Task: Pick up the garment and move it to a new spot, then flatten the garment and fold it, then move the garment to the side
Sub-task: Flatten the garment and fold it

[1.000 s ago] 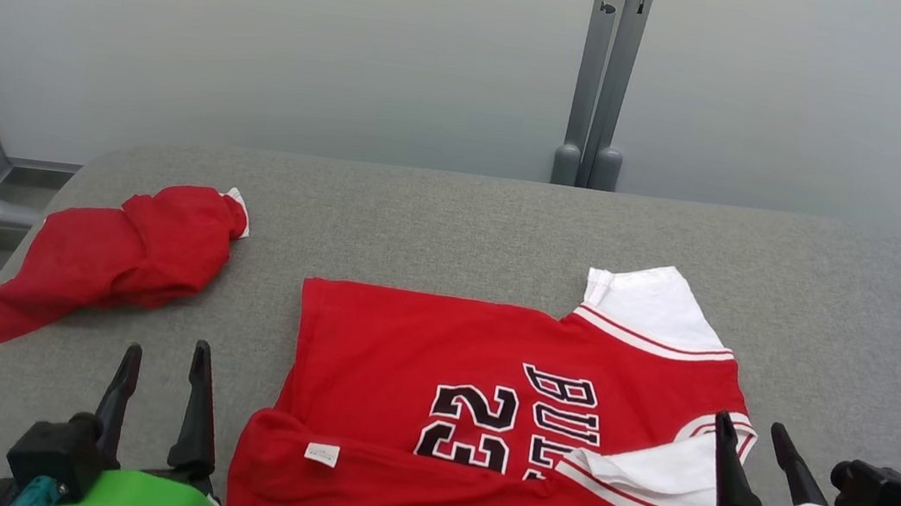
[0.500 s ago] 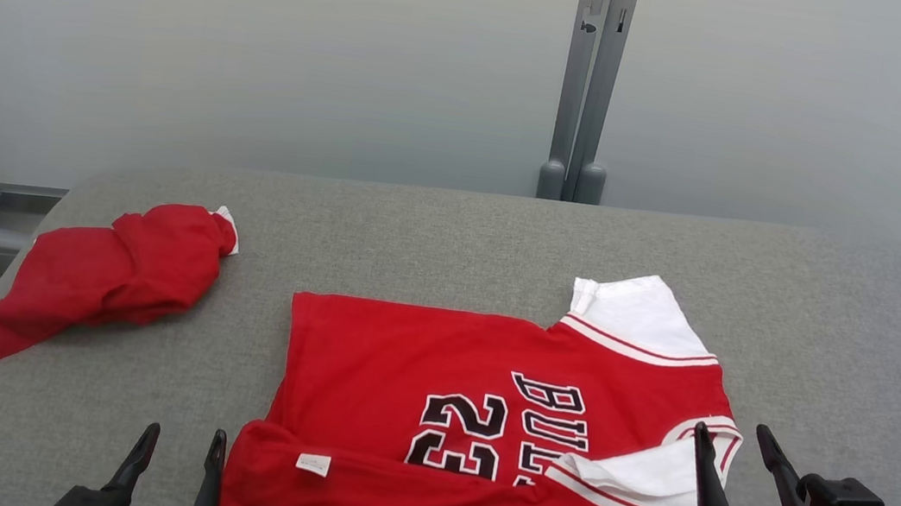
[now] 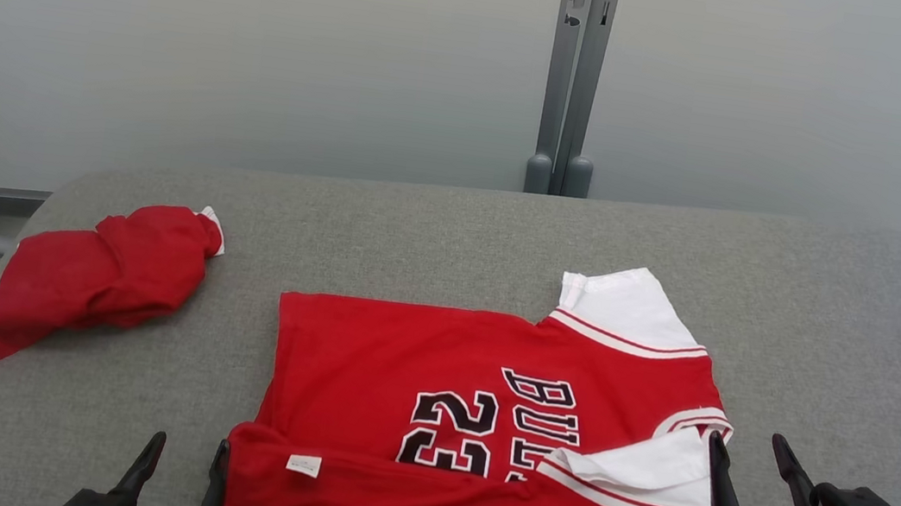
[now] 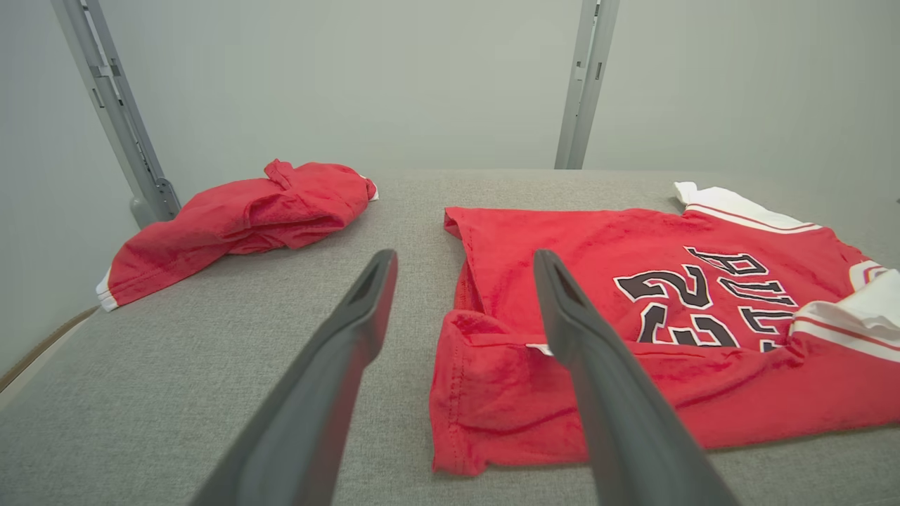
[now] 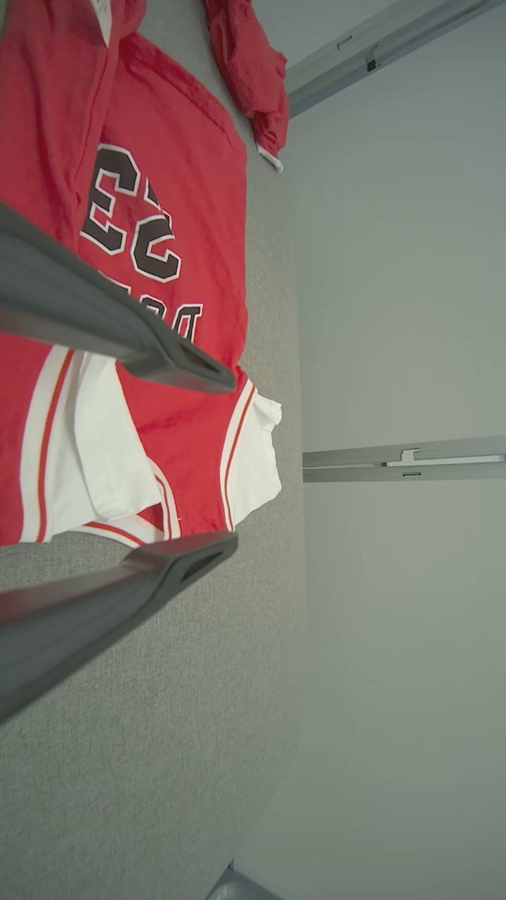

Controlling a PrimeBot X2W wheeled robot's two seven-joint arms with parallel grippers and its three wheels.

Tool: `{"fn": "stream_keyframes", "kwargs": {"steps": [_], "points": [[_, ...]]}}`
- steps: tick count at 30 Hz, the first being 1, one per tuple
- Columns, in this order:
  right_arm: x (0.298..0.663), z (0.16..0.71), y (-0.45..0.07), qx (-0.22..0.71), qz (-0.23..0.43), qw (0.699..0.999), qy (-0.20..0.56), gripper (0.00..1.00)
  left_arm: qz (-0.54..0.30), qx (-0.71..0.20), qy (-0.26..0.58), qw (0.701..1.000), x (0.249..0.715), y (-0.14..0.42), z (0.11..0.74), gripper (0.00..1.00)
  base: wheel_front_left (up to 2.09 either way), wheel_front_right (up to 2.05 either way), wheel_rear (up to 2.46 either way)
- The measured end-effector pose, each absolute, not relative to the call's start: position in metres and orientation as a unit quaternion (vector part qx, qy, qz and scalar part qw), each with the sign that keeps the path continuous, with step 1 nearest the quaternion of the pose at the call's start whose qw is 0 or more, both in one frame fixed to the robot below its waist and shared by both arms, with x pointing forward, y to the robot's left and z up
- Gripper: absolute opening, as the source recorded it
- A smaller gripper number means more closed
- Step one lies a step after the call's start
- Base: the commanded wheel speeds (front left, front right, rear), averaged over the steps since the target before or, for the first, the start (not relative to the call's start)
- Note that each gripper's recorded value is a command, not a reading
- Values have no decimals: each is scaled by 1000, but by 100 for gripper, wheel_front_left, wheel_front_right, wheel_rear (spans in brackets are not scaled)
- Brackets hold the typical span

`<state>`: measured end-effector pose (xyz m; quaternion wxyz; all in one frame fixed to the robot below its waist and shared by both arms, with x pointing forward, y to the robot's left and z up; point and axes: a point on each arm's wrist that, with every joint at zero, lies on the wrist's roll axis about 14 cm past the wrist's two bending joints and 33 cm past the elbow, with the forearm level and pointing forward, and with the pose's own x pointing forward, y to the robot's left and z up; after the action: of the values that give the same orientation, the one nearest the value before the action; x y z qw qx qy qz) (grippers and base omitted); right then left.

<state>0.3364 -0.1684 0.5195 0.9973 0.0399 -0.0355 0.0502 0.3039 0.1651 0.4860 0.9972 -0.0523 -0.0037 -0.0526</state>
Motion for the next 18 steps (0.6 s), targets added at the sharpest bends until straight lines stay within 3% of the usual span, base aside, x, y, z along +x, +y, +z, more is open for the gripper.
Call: {"fn": "stream_keyframes", "kwargs": {"steps": [10, 18], "points": [[338, 514, -170, 47, 48, 997, -23, 100, -52, -50, -5, 997, 307, 166, 487, 100, 0, 0, 0], [351, 507, -158, 32, 67, 997, 33, 100, -71, -51, 23, 996, 320, 157, 484, 100, 0, 0, 0]]}}
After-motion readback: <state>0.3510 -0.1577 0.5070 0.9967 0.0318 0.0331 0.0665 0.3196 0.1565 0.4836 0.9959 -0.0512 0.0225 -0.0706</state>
